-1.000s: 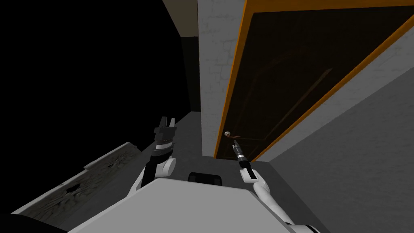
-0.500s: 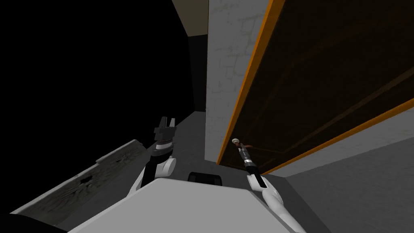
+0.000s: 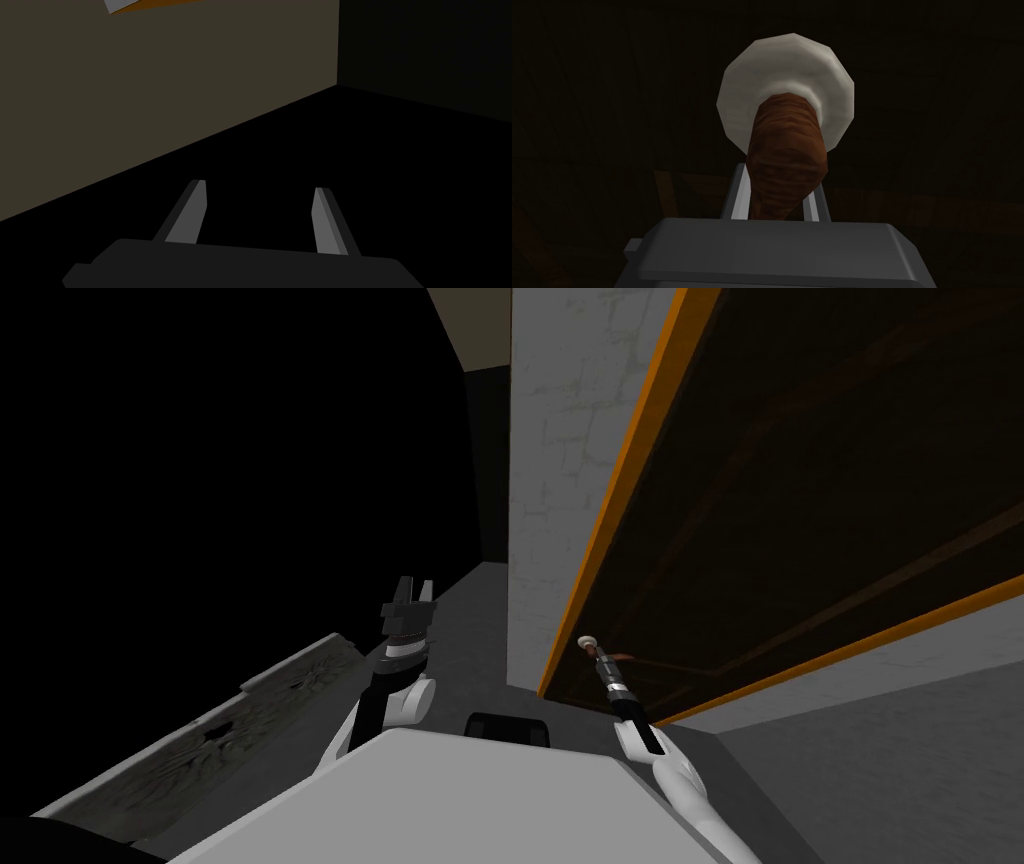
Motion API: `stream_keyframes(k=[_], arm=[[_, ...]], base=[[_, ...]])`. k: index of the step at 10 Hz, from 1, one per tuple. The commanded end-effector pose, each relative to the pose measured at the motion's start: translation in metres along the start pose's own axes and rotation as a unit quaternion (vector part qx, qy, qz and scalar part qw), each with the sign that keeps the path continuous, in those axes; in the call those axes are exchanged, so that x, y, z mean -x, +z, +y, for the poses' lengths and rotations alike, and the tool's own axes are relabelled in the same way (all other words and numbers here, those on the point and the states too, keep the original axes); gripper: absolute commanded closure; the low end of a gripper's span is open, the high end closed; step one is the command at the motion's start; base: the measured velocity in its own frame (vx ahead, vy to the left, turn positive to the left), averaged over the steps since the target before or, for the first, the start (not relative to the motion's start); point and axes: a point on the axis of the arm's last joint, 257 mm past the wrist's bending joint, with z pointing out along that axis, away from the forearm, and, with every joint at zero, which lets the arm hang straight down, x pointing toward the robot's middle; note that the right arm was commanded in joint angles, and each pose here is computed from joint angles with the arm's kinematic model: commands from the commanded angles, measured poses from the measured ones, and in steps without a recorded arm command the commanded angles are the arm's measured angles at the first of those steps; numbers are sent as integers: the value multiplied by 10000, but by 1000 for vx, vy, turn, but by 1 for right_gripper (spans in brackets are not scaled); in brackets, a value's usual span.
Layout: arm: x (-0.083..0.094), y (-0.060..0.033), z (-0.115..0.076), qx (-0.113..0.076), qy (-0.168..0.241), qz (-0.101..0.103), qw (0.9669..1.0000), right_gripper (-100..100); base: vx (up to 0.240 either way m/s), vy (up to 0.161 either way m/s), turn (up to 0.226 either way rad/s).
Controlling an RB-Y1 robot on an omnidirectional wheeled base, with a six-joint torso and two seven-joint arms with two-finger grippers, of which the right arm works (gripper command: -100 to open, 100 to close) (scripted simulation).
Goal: Pull the door open
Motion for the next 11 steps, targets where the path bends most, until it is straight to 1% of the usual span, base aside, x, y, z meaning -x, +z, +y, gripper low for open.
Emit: stream_keyframes(k=[1,3,4,5,6,11], arm=[[-3,-5,-4,-3,-13,6,10000,100],[-3,-5,-4,-3,-13,6,10000,100],[10,-71,-13,-7,-14,92,10000,100],[14,-90,-11,-3,-17,121,9999,100],[23,-132,-7,4,-22,186,9998,100],[51,-368,6,14,-24,554,9985,100]], base=[[-16,-1,3],[-4,0,-1],[-111,-13,106],[-156,-55,100],[-181,-73,122],[-210,-73,130]])
